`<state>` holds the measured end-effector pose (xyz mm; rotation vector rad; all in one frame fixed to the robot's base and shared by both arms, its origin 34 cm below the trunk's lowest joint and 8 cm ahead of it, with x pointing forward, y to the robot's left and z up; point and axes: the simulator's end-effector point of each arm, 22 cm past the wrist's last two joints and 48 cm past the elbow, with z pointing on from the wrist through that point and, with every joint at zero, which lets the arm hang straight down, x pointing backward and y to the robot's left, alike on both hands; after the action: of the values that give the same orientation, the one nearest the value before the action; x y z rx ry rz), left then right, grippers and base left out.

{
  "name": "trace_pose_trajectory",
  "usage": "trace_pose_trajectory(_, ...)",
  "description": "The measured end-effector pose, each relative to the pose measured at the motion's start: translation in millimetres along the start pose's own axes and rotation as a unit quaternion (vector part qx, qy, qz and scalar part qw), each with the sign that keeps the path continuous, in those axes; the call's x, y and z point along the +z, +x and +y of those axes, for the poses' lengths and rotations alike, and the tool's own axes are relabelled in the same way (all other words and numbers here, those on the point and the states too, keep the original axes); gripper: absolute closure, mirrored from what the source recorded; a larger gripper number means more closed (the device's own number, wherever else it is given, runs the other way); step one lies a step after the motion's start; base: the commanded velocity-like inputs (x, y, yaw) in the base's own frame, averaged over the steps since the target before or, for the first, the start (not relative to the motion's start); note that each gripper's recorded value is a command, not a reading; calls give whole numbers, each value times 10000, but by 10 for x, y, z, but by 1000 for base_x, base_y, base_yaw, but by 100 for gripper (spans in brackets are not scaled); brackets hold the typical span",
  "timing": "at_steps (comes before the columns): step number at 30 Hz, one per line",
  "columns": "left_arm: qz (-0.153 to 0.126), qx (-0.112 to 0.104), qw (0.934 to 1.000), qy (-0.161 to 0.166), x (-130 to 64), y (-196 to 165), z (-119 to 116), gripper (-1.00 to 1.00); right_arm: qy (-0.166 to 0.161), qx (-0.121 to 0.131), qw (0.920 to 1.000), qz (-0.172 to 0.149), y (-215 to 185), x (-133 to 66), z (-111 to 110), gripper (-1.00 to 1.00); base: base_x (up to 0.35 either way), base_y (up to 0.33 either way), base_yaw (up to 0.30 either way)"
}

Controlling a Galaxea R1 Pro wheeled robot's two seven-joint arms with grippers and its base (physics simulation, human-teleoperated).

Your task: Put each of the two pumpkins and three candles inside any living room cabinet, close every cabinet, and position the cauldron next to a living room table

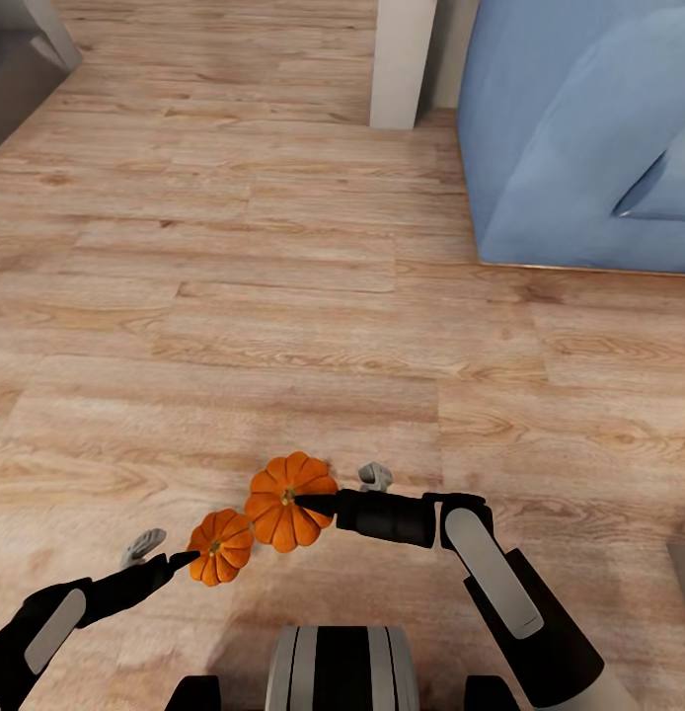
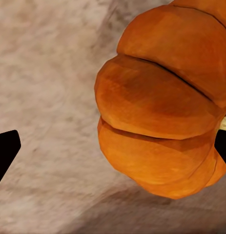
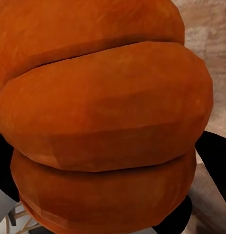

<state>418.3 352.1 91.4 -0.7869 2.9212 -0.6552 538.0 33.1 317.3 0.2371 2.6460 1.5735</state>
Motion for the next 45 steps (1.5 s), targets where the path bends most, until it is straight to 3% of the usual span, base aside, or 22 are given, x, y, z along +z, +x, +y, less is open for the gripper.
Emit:
trace_pose_trajectory(38,-5,10,10000,7,2,-3,-8,-100,9,-2,10000,-3,-3,-4,-7,100,13,-39,0)
trace_pose_trajectory(45,-142,91,9999,18,8,-58,-18,-100,10,-3,10000,-6,-6,-9,-11,100,0,-4,0)
